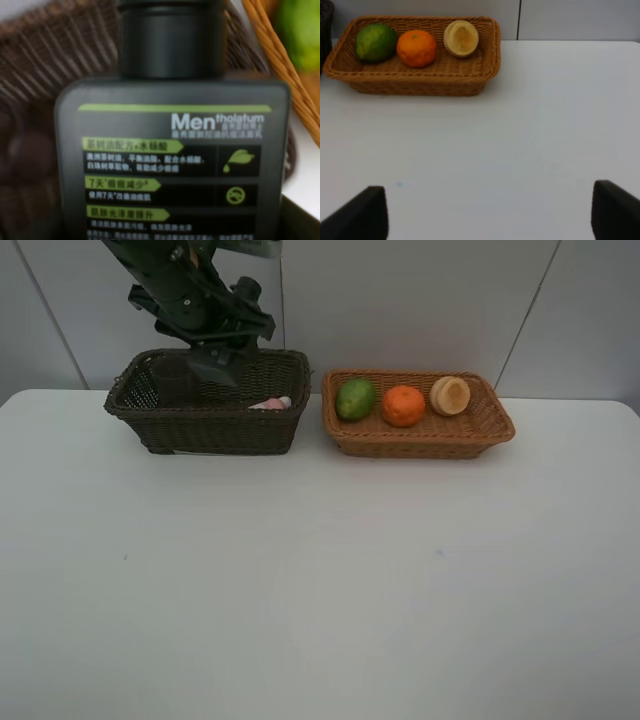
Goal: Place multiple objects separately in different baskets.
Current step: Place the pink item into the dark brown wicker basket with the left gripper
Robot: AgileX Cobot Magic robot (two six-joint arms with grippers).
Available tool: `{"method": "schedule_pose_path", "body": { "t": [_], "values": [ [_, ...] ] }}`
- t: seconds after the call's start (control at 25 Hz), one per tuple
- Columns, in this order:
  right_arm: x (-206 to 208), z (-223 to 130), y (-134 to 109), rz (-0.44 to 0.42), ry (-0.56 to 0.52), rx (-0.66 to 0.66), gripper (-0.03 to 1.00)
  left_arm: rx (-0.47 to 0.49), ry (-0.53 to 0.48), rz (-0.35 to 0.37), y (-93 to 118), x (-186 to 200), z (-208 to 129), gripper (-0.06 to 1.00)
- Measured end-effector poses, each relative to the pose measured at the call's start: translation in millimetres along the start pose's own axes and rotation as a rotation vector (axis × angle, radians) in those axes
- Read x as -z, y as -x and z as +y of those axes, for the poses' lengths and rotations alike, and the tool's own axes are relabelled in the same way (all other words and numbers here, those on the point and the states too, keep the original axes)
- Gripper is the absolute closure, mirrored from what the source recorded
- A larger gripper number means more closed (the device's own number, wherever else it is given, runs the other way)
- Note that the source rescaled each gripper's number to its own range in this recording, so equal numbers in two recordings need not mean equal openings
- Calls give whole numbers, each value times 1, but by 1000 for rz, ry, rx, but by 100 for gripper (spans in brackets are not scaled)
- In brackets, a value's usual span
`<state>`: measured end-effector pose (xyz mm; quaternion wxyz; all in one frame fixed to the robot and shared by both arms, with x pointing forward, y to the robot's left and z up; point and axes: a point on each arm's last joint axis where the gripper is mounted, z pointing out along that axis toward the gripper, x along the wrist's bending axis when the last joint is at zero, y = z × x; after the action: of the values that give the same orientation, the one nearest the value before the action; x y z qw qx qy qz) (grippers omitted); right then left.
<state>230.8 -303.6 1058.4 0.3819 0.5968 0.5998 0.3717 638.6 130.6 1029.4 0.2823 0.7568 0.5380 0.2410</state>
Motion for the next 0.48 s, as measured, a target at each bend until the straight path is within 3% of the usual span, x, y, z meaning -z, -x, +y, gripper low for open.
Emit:
{"method": "schedule_pose_path", "body": {
  "t": [0.2,0.48],
  "values": [
    [0,0,0,0,0,0,15,-32,66,29,-16,-18,2,66],
    [0,0,0,0,0,0,15,-48,169,-9,-17,-51,-2,66]
  ]
}}
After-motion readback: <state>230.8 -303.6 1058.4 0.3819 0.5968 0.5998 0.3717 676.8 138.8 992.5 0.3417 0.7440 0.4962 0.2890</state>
